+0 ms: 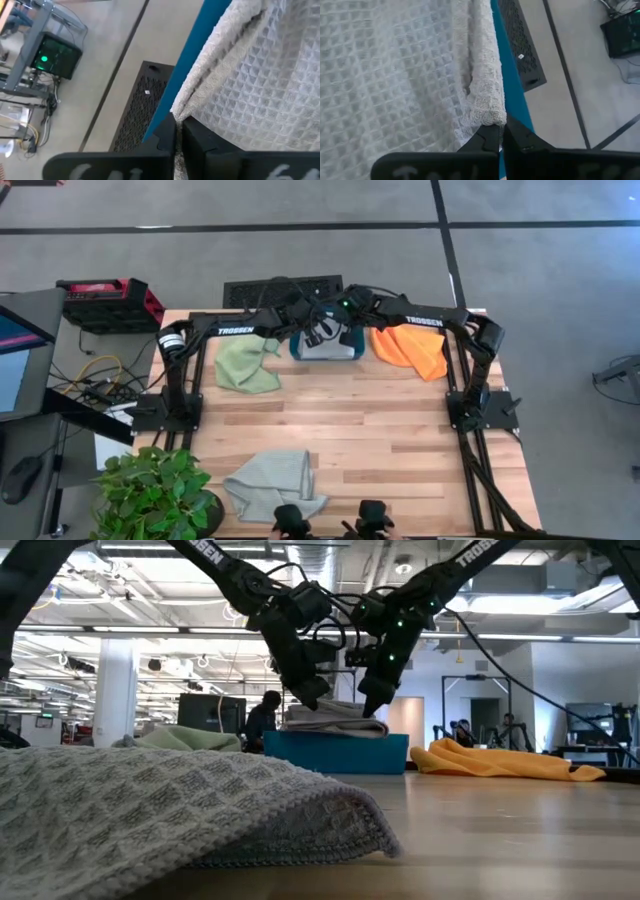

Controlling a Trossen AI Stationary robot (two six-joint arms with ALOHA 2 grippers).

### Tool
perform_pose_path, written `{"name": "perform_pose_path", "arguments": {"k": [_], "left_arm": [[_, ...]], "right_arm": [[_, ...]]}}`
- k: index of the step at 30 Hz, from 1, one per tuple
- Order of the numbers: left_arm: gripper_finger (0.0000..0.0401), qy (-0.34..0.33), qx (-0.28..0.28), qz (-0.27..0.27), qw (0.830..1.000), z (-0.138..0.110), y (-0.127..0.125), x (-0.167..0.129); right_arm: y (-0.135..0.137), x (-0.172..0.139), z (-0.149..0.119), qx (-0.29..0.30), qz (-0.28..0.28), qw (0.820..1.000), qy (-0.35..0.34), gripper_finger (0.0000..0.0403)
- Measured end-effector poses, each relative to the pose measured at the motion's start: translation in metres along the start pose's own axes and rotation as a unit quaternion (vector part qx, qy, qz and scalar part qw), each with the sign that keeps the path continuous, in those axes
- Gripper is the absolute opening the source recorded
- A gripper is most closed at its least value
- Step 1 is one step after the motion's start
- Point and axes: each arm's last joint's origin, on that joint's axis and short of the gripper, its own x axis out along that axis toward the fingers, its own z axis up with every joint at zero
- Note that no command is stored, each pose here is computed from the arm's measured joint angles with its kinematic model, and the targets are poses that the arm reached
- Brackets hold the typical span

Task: Fold microfiber towels
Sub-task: Put the folded gray towel into the blue bin

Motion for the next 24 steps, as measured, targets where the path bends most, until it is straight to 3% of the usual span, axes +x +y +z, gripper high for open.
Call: {"name": "perform_pose_path", "arguments": {"k": [7,15,24], "left_arm": [[0.0039,0.003,-0.004,0.002,1.000,-0.002,0.005,0.003],[0.0032,0.015,-0.023,0.003,1.000,-0.008,0.015,0.008],[0.0041,0.001,-0.001,-0.028,1.000,-0.007,0.012,0.008]], "right_arm": [[-0.008,0.002,-0.003,0.010,-0.011,1.000,0.003,0.0021],[-0.017,0.004,-0.008,0.021,-0.014,1.000,0.005,0.0020],[-0.020,0.005,-0.009,0.026,-0.016,1.000,0.002,0.0037]]}}
